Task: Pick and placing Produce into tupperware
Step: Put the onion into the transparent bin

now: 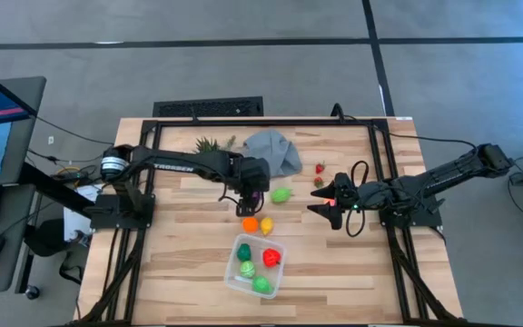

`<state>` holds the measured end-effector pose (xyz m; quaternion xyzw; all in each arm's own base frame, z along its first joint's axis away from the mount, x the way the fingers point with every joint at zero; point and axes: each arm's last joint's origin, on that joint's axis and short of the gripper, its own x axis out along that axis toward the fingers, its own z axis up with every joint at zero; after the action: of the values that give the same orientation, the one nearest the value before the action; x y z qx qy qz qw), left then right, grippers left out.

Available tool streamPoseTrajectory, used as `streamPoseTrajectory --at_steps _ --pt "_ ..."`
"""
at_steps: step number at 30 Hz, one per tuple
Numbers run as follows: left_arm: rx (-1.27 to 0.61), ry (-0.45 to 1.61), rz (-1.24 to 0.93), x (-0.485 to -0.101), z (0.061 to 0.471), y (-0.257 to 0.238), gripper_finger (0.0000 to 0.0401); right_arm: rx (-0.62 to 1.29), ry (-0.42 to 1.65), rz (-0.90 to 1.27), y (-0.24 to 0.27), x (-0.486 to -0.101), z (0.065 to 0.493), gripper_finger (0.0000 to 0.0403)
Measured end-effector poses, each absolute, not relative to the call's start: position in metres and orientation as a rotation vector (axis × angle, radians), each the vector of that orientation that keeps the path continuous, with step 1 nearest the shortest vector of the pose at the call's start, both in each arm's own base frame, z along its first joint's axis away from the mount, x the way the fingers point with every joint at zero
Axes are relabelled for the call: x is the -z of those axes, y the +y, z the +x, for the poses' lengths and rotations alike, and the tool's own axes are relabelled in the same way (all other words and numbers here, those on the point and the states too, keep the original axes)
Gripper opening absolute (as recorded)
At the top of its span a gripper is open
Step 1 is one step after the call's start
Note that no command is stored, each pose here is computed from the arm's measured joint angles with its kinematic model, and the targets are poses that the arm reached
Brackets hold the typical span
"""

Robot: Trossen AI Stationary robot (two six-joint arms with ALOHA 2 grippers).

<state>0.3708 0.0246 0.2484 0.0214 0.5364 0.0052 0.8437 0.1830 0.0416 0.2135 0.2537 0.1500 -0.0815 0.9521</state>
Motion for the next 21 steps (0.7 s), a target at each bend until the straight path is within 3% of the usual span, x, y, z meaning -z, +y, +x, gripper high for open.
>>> streamPoseTrajectory --at_steps 11,21 --pt "-0.023 0.907 0.014 -0.3 0.342 0.011 0.0225 0.167 0.304 0.524 0.042 -0.214 0.183 0.0322" --pt "-0.077 0.711 -0.086 -0.31 0.3 0.002 0.0225 0.167 0.302 0.526 0.042 -0.214 0.183 0.0322"
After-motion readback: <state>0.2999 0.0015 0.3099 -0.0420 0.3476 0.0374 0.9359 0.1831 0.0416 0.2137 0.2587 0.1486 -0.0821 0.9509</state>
